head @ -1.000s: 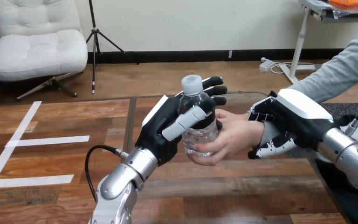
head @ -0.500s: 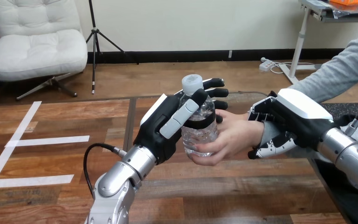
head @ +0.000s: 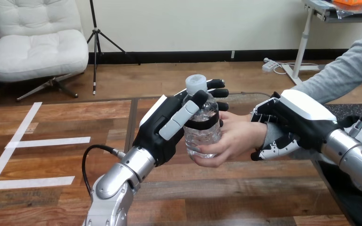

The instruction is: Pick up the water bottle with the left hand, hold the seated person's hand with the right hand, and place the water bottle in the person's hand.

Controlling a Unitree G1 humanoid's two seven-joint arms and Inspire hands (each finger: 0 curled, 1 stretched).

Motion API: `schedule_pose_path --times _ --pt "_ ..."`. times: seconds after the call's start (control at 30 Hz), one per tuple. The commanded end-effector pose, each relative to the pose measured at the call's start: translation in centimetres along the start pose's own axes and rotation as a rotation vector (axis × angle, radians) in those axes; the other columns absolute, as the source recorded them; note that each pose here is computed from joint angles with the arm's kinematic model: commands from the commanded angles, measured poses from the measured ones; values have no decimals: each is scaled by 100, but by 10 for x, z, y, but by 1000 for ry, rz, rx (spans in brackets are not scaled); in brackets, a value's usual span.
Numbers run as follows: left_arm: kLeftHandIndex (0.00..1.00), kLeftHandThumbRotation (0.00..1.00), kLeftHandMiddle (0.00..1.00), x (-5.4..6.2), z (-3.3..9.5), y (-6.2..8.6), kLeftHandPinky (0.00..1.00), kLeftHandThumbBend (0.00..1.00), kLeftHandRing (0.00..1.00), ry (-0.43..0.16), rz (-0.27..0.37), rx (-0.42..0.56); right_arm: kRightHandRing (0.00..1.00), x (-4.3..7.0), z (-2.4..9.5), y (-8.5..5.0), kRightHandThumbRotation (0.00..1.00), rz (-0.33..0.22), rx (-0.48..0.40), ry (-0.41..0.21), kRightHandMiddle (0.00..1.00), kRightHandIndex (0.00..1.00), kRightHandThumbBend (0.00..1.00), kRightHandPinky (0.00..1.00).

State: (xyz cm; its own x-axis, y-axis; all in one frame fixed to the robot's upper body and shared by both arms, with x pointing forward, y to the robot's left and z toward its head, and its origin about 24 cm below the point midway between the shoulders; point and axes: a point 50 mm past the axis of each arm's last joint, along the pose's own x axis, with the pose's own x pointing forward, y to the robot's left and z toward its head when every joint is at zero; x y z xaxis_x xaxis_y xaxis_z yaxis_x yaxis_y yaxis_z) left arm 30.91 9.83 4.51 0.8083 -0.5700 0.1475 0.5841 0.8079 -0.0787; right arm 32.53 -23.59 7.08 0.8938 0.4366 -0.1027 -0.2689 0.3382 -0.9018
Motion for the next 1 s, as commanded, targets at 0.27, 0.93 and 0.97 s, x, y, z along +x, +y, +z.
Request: schedule_pose_path --times 0.27,0.93,0.97 --pt "83 82 84 2 20 8 73 80 81 -75 5 29 39 4 7 -19 0 -72 -18 -48 44 45 79 37" --pt "85 84 84 -2 23 15 79 78 83 -93 27 38 39 4 8 -20 0 -71 -16 -47 44 45 79 37" --pt "85 84 84 -2 23 15 79 78 83 -94 27 38 39 4 8 -20 0 -71 -16 -48 44 45 79 37"
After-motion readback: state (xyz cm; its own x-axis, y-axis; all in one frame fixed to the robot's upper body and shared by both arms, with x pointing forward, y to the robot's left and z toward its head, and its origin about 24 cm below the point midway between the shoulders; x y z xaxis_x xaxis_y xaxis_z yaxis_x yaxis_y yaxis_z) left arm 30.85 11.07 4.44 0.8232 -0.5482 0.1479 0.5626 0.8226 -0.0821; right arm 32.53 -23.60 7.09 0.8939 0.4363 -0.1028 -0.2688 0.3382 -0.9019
